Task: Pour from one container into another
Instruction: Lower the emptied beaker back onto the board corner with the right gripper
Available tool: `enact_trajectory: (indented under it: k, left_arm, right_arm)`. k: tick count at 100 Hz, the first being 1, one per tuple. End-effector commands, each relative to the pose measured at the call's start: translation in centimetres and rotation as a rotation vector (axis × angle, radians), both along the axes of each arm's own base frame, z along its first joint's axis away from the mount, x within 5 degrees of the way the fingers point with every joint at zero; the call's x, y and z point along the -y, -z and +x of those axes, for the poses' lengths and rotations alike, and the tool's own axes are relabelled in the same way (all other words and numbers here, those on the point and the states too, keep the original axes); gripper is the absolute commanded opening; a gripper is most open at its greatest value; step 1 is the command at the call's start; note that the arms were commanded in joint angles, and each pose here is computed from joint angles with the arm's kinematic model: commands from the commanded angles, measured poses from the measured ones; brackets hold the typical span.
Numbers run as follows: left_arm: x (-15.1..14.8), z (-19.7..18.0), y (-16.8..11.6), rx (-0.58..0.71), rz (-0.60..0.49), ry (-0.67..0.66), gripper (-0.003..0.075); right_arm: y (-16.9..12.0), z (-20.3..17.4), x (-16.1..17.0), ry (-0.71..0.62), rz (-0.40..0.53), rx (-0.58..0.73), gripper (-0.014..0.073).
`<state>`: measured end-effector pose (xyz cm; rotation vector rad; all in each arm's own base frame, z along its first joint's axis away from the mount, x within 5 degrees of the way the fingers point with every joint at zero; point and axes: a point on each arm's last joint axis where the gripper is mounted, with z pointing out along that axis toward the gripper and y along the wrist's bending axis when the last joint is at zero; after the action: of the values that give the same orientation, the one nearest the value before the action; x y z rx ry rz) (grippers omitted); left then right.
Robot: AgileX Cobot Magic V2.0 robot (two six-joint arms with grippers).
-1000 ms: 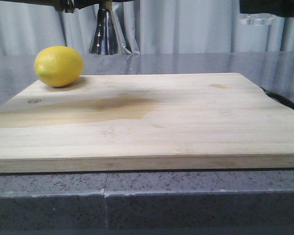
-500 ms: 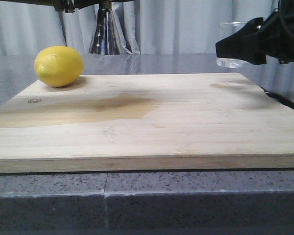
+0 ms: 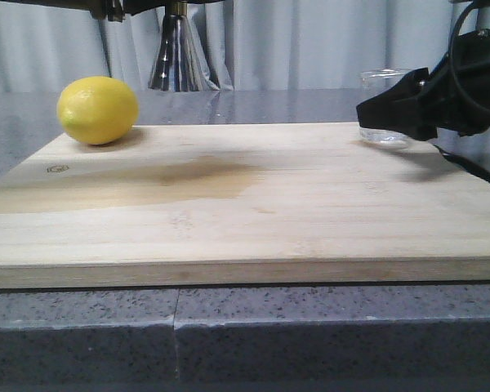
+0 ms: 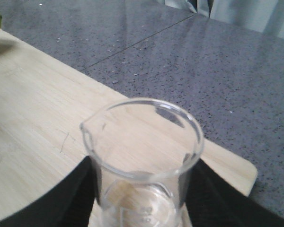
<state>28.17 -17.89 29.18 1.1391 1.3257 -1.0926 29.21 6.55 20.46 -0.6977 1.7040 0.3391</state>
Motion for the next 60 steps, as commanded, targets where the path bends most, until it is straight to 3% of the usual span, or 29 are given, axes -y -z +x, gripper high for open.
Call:
enact_trajectory:
  k: [1,41,60]
  left_arm:
    - [0.08,-0.70,-3.08,0.050,-0.123,0.015,0.0239]
    - [0.08,-0.70,-3.08,0.050,-0.123,0.015,0.0239]
    - [0.08,-0.70,-3.08,0.050,-0.123,0.015,0.0239]
  right_arm:
    - [-2.29,0.33,0.05,0.002,0.062,0.110,0.0315]
    - [-1.95,0.40,0.25,0.023,0.036,0.081,0.0318]
    - [-1.95,0.40,0.25,0.023,0.036,0.081,0.0430]
